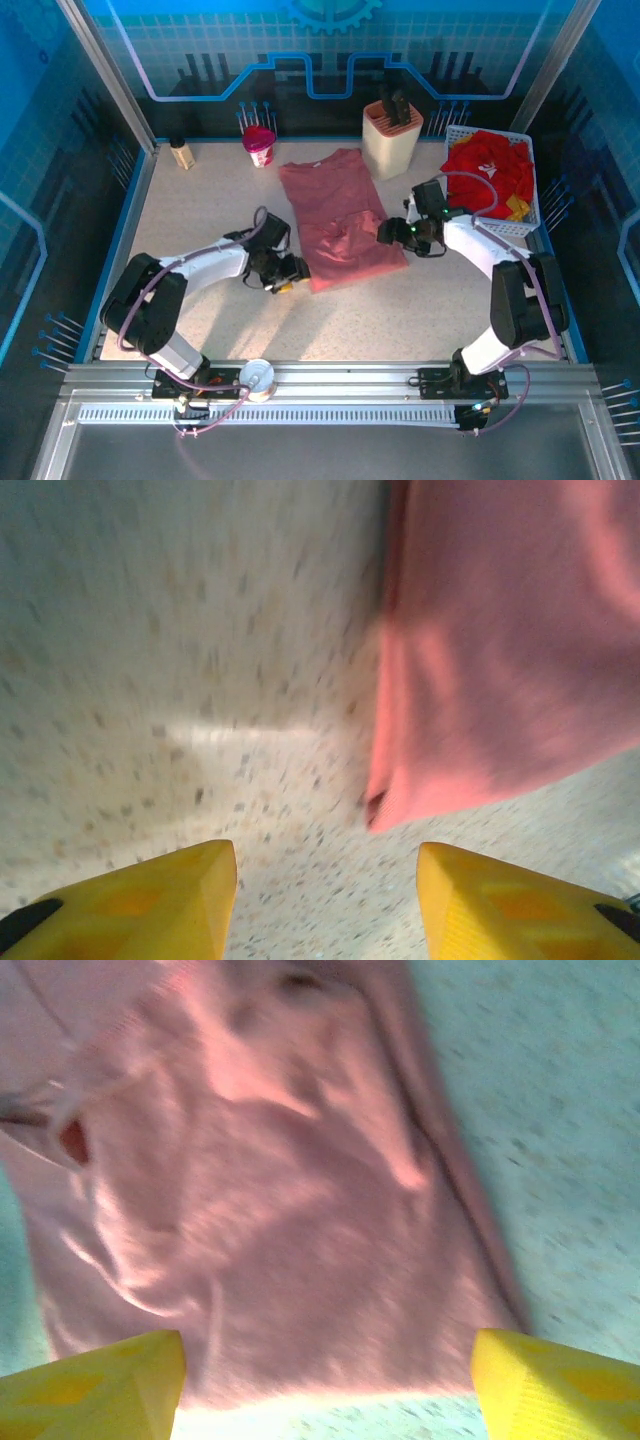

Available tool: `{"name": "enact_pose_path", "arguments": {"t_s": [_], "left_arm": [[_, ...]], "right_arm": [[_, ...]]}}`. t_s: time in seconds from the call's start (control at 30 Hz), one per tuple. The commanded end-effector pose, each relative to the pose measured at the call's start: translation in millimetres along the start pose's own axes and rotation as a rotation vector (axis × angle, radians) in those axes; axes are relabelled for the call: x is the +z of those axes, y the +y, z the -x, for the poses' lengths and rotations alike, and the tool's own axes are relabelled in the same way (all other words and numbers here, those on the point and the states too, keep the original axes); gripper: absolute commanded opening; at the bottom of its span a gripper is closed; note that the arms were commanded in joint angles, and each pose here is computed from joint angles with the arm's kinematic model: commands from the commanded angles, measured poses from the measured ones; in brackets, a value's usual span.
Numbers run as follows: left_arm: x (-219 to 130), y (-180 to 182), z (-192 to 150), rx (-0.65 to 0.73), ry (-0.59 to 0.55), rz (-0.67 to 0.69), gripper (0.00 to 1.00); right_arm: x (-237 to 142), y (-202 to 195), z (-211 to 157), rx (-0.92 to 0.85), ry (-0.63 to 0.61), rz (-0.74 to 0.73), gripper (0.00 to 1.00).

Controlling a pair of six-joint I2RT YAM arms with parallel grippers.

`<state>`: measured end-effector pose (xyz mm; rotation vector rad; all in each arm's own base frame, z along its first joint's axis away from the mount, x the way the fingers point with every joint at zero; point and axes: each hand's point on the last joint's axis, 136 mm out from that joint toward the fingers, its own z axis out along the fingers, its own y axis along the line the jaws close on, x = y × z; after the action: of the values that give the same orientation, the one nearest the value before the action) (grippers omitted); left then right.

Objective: Fold and stack the t-shirts

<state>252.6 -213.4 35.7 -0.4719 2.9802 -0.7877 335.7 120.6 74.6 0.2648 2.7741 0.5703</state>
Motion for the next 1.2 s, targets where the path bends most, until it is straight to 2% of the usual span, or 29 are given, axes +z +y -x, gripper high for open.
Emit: {"name": "enact_pose_path", "arguments": {"t_s": [0.0, 0.13, 0.3, 0.6, 0.7, 0.93, 1.03, 1.17], "left_arm": [[8, -18, -3, -0.009, -0.015, -0.074, 0.51], [20, -27, -1, -0.004, -0.028, -0.111, 0.49], [29, -46, 6, 0.000, -0.042, -0.157, 0.45], [50, -52, 7, -0.015, -0.007, -0.129, 0.36], [55, -50, 8, -0.017, 0.000, -0.114, 0.30], [59, -46, 12, -0.010, -0.003, -0.063, 0.22], [60, -45, 14, -0.004, -0.001, -0.045, 0.20], [61, -44, 16, -0.001, 0.001, -0.031, 0.16]], "right_arm": [[0, -34, -22, 0.026, 0.072, -0.069, 0.74], [10, -49, -30, 0.040, 0.101, -0.090, 0.72], [24, -48, -30, 0.051, 0.115, -0.056, 0.68], [35, -42, -24, 0.041, 0.131, -0.043, 0.63], [36, -41, -26, 0.034, 0.135, -0.054, 0.57], [41, -33, -26, -0.009, 0.150, -0.066, 0.56], [42, -28, -26, -0.036, 0.158, -0.069, 0.52], [42, -27, -30, -0.082, 0.183, -0.118, 0.51]]}}
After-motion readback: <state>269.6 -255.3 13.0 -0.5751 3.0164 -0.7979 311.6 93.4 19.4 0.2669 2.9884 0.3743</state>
